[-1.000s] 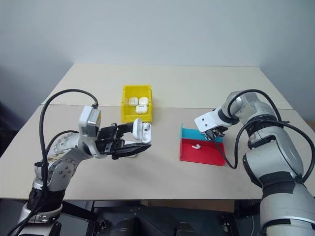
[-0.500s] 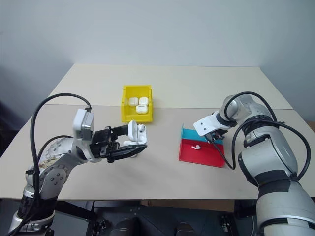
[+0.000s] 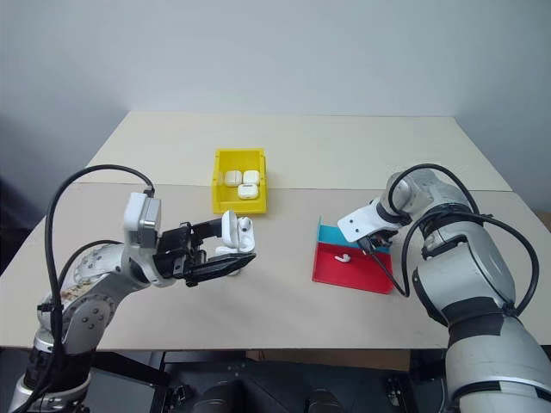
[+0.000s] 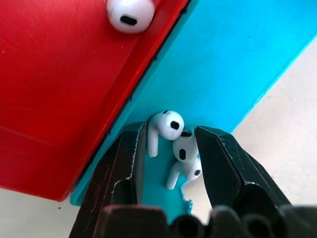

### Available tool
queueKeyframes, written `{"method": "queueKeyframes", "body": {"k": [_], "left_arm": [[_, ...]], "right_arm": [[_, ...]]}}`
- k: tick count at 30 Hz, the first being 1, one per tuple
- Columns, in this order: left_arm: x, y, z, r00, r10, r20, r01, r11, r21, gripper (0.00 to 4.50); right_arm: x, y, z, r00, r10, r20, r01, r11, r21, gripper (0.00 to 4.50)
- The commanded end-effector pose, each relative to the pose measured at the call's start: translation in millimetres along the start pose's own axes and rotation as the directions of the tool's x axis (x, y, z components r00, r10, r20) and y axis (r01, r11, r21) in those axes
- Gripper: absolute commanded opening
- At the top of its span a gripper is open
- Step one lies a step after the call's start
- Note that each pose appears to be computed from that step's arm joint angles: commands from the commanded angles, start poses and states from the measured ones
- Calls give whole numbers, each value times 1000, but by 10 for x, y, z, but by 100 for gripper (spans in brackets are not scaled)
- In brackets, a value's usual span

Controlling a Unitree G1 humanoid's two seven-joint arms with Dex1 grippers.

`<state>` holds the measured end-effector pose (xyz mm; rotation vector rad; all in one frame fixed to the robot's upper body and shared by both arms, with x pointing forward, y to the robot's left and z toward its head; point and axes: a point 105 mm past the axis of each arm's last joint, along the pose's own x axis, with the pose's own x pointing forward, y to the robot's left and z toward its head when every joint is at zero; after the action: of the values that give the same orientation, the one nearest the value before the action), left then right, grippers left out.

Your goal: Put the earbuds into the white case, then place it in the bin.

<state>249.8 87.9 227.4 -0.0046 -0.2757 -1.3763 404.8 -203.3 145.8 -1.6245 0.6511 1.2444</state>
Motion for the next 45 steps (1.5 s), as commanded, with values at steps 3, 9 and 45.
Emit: {"method": "queueKeyframes", "body": {"k": [3, 9, 45], "left_arm": [[-7, -55, 111, 1000, -12, 19, 12, 999, 36, 281], [-18, -55, 116, 1000, -9, 16, 9, 999, 36, 281], [176, 256, 183, 993, -115, 36, 114, 993, 24, 281]], "right_arm": [[-26, -34, -22, 1000, -15, -19, 16, 1000, 7, 207], [1, -29, -12, 1000, -15, -11, 15, 1000, 21, 60], [-1928, 19, 1209, -65, -607, 792, -190, 786, 588, 60]]}}
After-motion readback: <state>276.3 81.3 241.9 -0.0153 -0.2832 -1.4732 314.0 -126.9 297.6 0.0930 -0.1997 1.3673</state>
